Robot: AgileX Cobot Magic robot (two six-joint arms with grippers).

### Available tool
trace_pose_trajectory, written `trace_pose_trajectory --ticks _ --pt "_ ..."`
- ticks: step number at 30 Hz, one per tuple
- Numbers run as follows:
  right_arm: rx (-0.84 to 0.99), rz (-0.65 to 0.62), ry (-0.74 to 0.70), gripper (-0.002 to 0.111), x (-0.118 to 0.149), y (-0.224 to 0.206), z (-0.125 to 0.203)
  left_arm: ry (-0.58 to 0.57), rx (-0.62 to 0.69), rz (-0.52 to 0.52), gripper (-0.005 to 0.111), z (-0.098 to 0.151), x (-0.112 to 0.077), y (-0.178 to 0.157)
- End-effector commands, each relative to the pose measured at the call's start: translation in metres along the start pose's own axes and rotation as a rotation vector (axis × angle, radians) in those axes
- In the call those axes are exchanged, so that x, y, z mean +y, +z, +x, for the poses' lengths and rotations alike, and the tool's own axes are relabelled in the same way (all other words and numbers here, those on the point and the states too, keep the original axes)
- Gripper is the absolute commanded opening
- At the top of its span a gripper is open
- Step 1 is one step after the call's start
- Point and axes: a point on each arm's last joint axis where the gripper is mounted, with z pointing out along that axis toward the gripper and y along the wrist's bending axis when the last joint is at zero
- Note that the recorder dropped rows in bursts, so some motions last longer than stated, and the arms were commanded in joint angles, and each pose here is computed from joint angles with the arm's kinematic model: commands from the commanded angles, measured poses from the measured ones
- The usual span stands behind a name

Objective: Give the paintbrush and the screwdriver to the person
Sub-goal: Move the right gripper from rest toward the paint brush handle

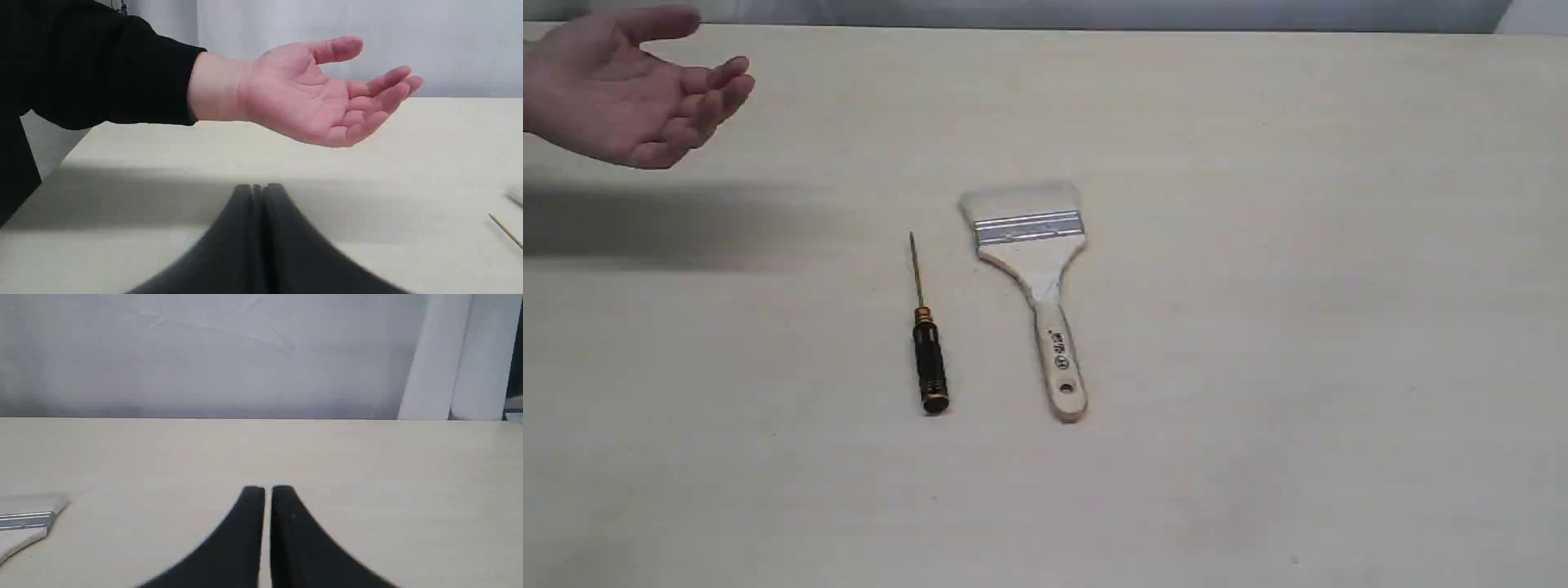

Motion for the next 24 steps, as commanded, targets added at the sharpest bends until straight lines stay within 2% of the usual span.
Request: trace_pose_trajectory --ticks 1,13,18,24 --pt "-0.063 0.008 -0.099 0.004 -0.001 0.0 -0.005 -0.002 -0.011 0.006 0.0 0.0 0.0 0.0" --pt "-0.132 0.008 -0.102 0.004 0.0 -0.001 -0.011 -0.004 -0.008 0.007 0.0 0.0 0.0 0.0" --pt "-0.159 -0.012 0.109 0.004 0.0 -0.001 -0.013 -0.004 -0.01 0.007 0.0 0.0 0.0 0.0" --pt "-0.234 -0.009 0.134 0.004 -0.001 -0.003 -0.02 -0.004 -0.01 0.007 0.0 0.0 0.0 0.0"
